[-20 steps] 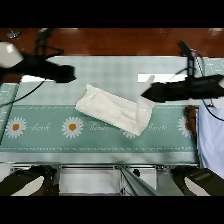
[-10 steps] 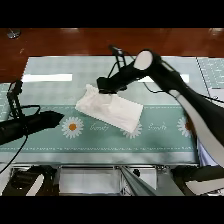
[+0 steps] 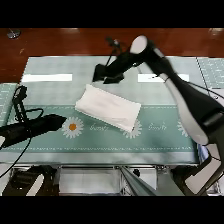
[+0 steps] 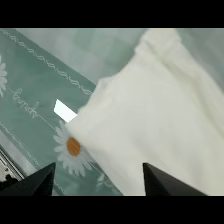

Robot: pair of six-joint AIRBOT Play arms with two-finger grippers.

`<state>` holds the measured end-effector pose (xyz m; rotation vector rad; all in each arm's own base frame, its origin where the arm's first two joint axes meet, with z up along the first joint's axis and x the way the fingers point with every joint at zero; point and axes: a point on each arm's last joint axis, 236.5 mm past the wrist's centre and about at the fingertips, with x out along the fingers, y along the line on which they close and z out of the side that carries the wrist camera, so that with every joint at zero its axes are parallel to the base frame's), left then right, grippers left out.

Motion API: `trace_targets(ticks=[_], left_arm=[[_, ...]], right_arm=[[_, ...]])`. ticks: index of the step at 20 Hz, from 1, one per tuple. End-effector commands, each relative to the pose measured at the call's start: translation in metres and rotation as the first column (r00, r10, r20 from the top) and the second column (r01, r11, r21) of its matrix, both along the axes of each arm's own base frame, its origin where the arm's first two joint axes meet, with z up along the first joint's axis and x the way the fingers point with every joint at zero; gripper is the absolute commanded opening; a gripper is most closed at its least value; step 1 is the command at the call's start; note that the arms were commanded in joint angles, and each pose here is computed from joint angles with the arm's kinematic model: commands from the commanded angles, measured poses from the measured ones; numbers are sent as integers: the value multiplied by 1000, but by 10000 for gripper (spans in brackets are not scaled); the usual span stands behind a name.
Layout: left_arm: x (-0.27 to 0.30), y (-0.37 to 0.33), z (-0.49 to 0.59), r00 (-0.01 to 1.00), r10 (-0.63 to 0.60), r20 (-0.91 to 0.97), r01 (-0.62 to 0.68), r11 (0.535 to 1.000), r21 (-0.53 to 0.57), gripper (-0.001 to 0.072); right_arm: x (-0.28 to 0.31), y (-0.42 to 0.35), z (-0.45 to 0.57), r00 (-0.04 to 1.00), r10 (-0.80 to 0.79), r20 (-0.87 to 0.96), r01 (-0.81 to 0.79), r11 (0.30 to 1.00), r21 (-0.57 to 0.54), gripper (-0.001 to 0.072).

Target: Fold the shirts.

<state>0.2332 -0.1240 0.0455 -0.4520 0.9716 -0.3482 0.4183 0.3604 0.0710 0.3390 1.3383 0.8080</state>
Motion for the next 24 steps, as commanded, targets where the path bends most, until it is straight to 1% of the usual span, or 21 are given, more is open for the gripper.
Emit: trace_targets(ticks=[1, 2, 3, 4, 6, 7, 8, 10, 11, 12, 15, 17, 19, 20, 23, 24], left_arm=[[7, 2, 2, 999, -2, 39, 1, 1000, 12, 35], [12, 3, 4, 998, 10, 55, -10, 1000, 10, 35], [16, 4, 5, 998, 19, 64, -20, 1000, 9, 35], [19, 5, 3, 998, 25, 63, -26, 1000, 10, 35], [22, 5, -7, 999, 16, 36, -17, 1000, 24, 35], [23, 5, -14, 1000, 16, 12, -16, 1000, 27, 35], [24, 5, -21, 1000, 16, -14, -16, 999, 30, 35], [25, 4, -33, 998, 17, -57, -15, 999, 34, 35], [26, 4, -38, 997, 17, -76, -14, 999, 37, 35], [26, 4, -42, 996, 5, -85, -1, 999, 46, 35], [26, 4, -53, 992, 1, -123, 5, 999, 53, 35], [25, 4, -58, 990, 1, -139, 6, 999, 53, 35], [25, 4, -58, 990, 0, -141, 8, 999, 54, 35], [25, 4, -58, 990, 0, -141, 8, 999, 53, 35], [25, 4, -58, 990, 0, -141, 8, 999, 53, 35], [25, 4, -58, 990, 0, -141, 8, 999, 53, 35]], right_arm=[[-16, -133, 28, 999, -33, 0, 31, 949, -312, 630], [-19, -168, 36, 995, -79, 55, 95, 911, -401, 631], [-25, -189, 40, 988, -118, 98, 149, 887, -438, 631], [-32, -199, 39, 976, -168, 136, 211, 880, -426, 631], [-48, -207, 16, 932, -308, 193, 359, 865, -352, 630], [-58, -212, -4, 895, -398, 200, 443, 841, -310, 630], [-71, -216, -30, 841, -512, 175, 541, 799, -260, 631], [-95, -214, -77, 710, -703, 43, 699, 696, -162, 630], [-103, -209, -95, 668, -744, -26, 735, 665, -128, 630], [-111, -202, -111, 646, -758, -86, 750, 652, -116, 630], [-121, -181, -142, 686, -704, -186, 692, 710, -134, 630], [-121, -158, -154, 699, -656, -283, 658, 746, -105, 630], [-118, -132, -154, 755, -557, -345, 576, 816, -56, 630], [-116, -127, -157, 766, -527, -367, 545, 836, -63, 630], [-112, -112, -168, 771, -469, -431, 484, 871, -82, 626], [-110, -106, -169, 783, -442, -437, 458, 886, -77, 566]])
